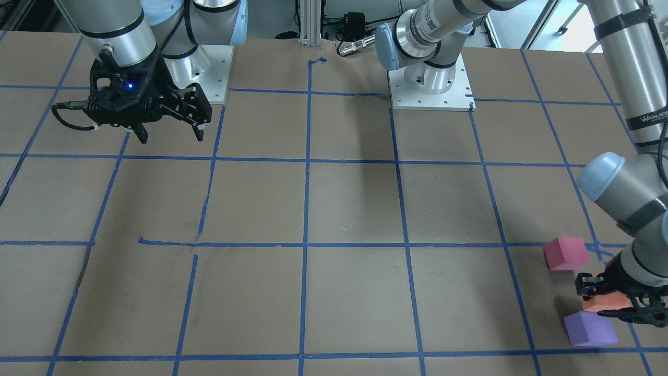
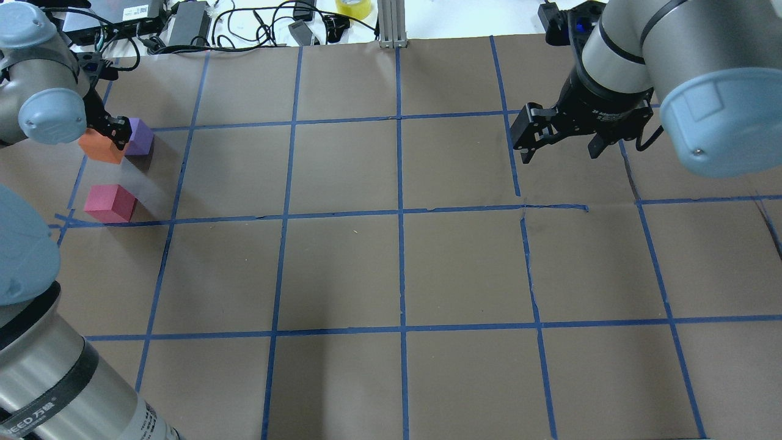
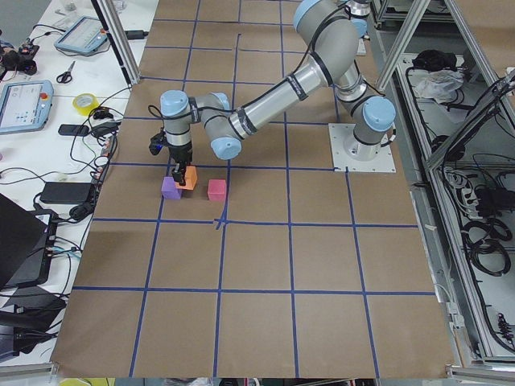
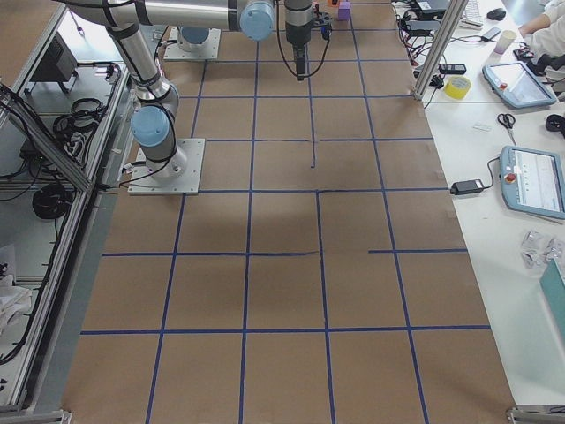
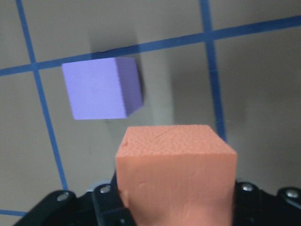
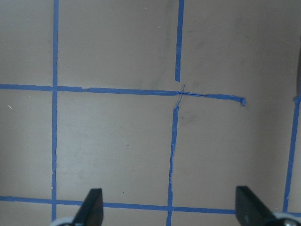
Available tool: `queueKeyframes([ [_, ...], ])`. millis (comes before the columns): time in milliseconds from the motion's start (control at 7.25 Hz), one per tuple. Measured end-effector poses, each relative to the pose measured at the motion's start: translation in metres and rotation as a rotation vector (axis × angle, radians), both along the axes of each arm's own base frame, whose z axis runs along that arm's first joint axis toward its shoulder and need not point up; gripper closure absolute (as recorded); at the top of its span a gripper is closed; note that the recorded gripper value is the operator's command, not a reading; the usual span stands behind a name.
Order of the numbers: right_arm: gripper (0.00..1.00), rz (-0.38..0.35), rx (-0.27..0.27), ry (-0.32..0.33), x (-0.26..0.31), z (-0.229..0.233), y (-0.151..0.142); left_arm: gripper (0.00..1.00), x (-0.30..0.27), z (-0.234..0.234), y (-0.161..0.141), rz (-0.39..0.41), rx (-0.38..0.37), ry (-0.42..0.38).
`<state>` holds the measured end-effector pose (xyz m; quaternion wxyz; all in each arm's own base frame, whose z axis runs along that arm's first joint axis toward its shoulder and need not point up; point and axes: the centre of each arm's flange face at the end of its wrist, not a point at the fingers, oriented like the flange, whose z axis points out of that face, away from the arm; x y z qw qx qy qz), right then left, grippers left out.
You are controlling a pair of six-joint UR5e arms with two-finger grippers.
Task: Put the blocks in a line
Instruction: 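Carry the orange block with the left gripper between the pink and purple blocks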
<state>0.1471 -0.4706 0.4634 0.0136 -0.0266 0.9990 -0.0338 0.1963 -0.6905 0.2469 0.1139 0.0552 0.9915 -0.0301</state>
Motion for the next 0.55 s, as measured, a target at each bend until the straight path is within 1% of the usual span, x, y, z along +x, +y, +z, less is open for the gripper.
queueKeyframes([
  [138,0.00,-0.002,0.001,0.000,0.0000,0.0000,0.0002,1.00,0.0140,-0.0050,-0.0032,0.005,-0.007,0.039],
  [276,0.00,-0.004,0.001,0.000,0.0000,0.0002,0.0004,1.00,0.0200,-0.0095,-0.0037,0.005,0.004,0.067],
  [552,0.00,-0.007,0.002,0.000,0.0000,0.0001,0.0004,1.00,0.0224,-0.0145,-0.0009,0.009,0.013,0.142],
])
